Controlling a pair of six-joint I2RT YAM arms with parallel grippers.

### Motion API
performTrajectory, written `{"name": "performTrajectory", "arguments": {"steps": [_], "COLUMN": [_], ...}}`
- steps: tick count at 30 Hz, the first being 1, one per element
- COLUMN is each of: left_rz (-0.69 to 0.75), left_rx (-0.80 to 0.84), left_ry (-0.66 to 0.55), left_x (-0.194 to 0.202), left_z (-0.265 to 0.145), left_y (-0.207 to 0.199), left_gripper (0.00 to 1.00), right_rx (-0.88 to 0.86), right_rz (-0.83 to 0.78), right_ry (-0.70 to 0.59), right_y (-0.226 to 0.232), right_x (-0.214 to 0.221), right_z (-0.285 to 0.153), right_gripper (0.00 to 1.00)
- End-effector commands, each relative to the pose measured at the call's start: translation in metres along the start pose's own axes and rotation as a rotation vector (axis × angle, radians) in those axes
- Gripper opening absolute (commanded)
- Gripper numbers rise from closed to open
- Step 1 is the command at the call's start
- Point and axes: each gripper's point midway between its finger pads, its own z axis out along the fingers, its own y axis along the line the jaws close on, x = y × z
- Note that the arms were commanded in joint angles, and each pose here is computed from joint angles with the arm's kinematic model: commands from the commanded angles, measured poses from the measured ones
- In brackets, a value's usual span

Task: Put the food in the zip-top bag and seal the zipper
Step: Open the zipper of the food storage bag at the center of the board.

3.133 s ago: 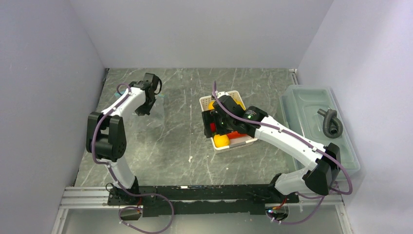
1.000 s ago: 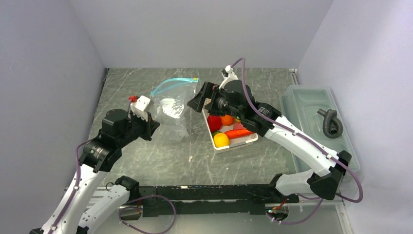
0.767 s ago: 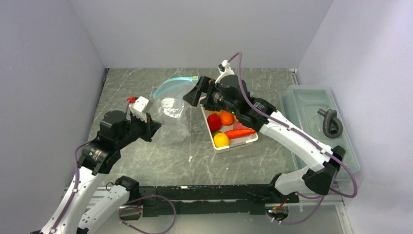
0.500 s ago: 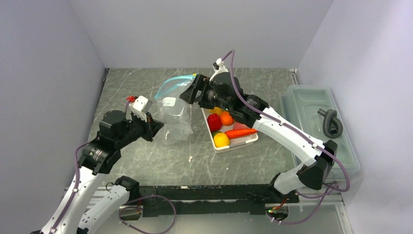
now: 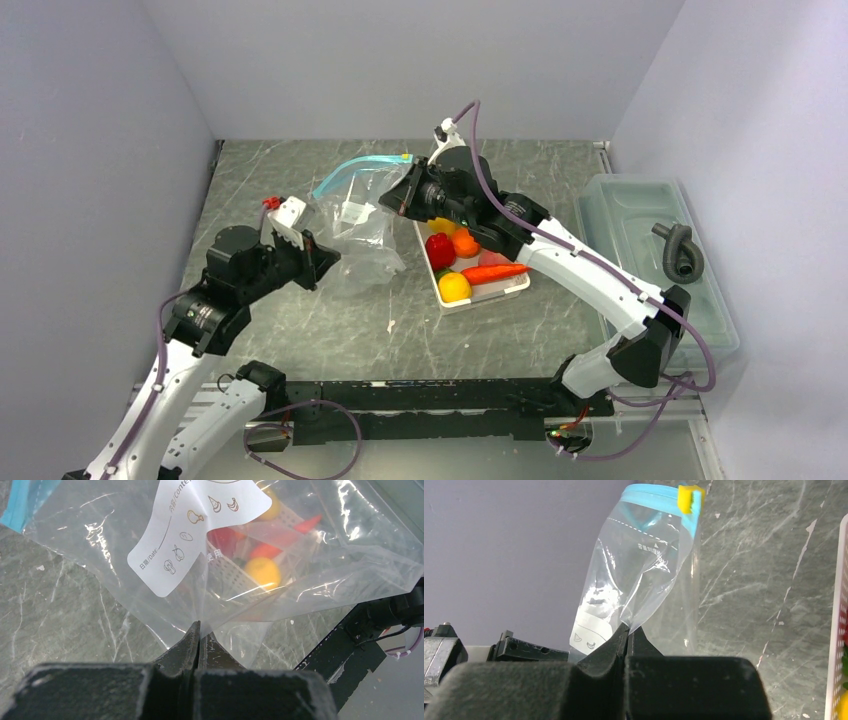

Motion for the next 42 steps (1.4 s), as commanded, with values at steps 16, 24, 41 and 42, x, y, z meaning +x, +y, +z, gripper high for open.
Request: {"name": "performTrajectory", "arguments": {"steps": [16, 24, 41, 42], "left_rz": [0.010, -0.013, 0.040, 0.041], "left_rx": [-0.054, -0.022, 0.177, 0.181], "left_ry": [-0.013, -0.027, -0.011, -0.014], "left_x": [-0.008, -0.017, -0.024, -0.026], "left_z": [0.001, 0.001, -0.014, -0.015], "left_y": [0.009, 0.001, -0.037, -0.039], "left_gripper": [0.45, 0.75, 0.89, 0.89], "right_rx": [-0.106, -0.088, -0.045, -0.050], "right_rz": [-0.132, -0.211, -0.449, -0.465], "right_ry": [-0.081, -0.072, -0.036, -0.025], "right_y": [0.016, -0.003, -0.037, -0.038], "right_x": [-0.019, -0.013, -0.010, -0.008], "right_z": [-0.034, -0.042, -0.077, -0.079], "right_gripper": [0.00, 0.00, 0.00, 0.00]}}
